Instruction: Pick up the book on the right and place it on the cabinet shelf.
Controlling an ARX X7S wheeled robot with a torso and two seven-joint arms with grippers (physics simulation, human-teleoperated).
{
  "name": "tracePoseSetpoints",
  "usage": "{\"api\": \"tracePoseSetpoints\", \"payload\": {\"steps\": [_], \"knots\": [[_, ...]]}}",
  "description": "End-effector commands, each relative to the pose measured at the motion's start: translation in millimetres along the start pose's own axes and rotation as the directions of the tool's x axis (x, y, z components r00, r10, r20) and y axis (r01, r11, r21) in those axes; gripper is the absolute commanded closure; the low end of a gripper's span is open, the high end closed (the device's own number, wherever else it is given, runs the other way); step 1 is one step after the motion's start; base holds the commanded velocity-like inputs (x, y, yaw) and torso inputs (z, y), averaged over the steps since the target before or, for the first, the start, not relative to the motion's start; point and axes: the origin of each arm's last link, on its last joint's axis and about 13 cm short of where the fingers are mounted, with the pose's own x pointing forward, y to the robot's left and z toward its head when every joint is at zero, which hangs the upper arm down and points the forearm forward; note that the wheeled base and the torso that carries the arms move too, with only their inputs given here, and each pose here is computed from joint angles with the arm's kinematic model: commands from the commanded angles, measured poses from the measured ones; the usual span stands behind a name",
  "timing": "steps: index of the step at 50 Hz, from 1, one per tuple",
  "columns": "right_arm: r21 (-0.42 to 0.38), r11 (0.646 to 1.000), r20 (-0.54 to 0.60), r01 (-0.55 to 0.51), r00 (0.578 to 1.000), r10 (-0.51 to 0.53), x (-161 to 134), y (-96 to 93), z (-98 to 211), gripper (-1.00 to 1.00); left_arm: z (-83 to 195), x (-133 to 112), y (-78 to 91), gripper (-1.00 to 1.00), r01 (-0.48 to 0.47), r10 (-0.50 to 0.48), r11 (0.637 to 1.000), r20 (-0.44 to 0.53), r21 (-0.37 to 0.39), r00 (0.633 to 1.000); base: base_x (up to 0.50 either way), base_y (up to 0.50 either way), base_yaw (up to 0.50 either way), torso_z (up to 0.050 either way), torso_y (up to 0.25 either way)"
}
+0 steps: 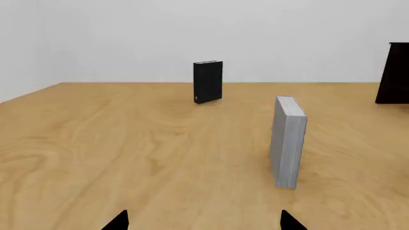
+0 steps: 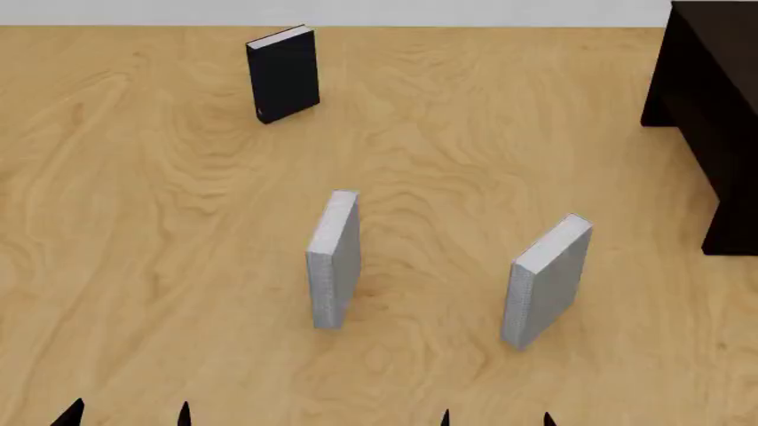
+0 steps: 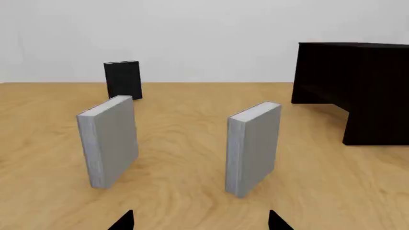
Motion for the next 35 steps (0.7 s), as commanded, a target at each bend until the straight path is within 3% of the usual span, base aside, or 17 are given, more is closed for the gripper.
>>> {"api": "tracePoseSetpoints", "payload": {"steps": [1, 3, 5, 6, 7, 14, 17, 35], "knots": [[0.000, 1.000, 0.000, 0.000, 1.000, 0.000, 0, 0.3, -2, -1.00, 0, 0, -0.1, -1.00, 0.000, 0.000, 1.000, 0.000, 0.000, 1.000, 0.00, 0.00, 0.00, 0.000, 0.000], [0.001, 1.000, -0.001, 0.007, 1.000, -0.007, -1, 1.1, 1, -1.00, -1, -2, 0.1, -1.00, 0.015, -0.015, 1.000, 0.001, -0.023, 1.000, 0.00, 0.00, 0.00, 0.000, 0.000], [0.002, 1.000, -0.008, -0.003, 1.000, 0.003, -3, 2.1, 3, -1.00, 9, -6, 0.5, -1.00, -0.001, -0.002, 1.000, 0.103, 0.029, 0.995, 0.00, 0.00, 0.00, 0.018, 0.004], [0.020, 1.000, -0.021, -0.015, 1.000, 0.015, -4, 2.2, 4, -1.00, 10, -6, 0.5, -1.00, -0.035, 0.035, 0.999, 0.065, -0.001, 0.997, 0.00, 0.00, 0.00, 0.050, 0.037], [0.008, 1.000, -0.021, -0.010, 1.000, 0.010, -4, 2.2, 5, -1.00, 11, -6, 0.5, -1.00, 0.002, 0.000, 0.999, 0.059, -0.035, 0.998, 0.00, 0.00, 0.00, 0.050, 0.035], [-0.011, 1.000, -0.023, 0.021, 0.999, -0.022, -4, 1.7, 18, -1.00, 11, -11, -1.3, -1.00, 0.019, -0.018, 1.000, 0.063, -0.018, 0.998, 0.00, 0.00, 0.00, 0.050, 0.038], [-0.021, 1.000, -0.008, 0.016, 1.000, -0.017, -4, 1.7, 21, -1.00, 16, -14, -1.6, -1.00, 0.067, -0.066, 0.996, 0.026, -0.062, 0.997, 0.00, 0.00, 0.00, 0.050, 0.038], [-0.049, 0.997, 0.044, 0.062, 0.997, -0.060, -2, -2.8, 33, -1.00, 29, -16, 1.5, -1.00, 0.035, -0.033, 0.999, 0.059, -0.037, 0.998, 0.00, 0.00, 0.00, 0.050, 0.037]]}}
